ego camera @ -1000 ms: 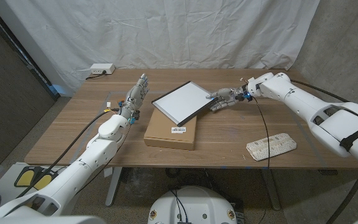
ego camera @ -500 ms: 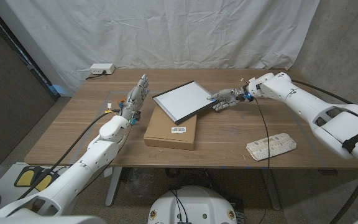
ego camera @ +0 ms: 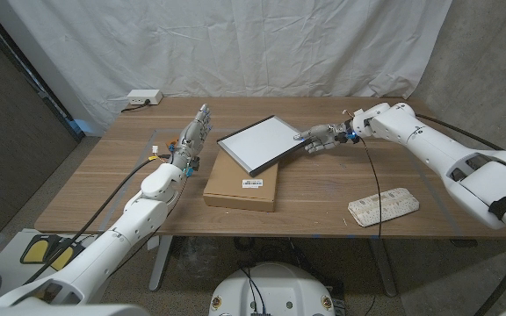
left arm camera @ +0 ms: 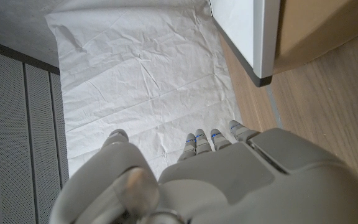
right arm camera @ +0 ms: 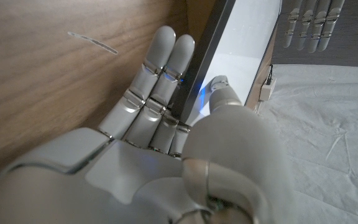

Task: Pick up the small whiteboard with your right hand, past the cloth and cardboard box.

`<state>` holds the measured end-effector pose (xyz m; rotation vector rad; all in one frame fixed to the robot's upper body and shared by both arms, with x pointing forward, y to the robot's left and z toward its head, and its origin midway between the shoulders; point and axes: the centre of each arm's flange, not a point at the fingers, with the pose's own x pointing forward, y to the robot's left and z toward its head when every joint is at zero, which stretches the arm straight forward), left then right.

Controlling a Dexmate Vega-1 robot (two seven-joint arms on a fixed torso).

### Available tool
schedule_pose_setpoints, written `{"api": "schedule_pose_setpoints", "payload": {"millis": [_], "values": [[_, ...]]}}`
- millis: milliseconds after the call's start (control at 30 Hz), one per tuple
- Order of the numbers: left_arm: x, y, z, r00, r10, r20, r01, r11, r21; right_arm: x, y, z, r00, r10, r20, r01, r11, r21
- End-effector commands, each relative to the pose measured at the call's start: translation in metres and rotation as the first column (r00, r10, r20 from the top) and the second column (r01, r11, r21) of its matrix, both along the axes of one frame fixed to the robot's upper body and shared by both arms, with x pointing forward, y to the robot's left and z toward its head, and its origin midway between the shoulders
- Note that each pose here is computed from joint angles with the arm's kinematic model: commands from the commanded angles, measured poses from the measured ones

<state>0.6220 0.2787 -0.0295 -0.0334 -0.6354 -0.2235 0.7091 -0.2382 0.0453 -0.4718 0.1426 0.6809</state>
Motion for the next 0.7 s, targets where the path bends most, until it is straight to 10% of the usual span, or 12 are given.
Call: {"api": "schedule_pose_setpoints", "payload": {"millis": [33, 700], "values": [[-0.0033, 0.0, 0.0016, 1.0, 0.008, -0.001, -0.008, 1.0, 0.004, 0.0, 0.0007, 0.0014, 1.0, -0.005, 0.008, 0.005, 1.0, 0.026], [-0.0033, -0.0034, 0.0098, 1.0, 0.009, -0.003, -0.009, 1.0, 0.027, 0.0024, -0.0006, -0.0067, 1.0, -0.007, -0.007, 0.008, 0.996, 0.083]]}}
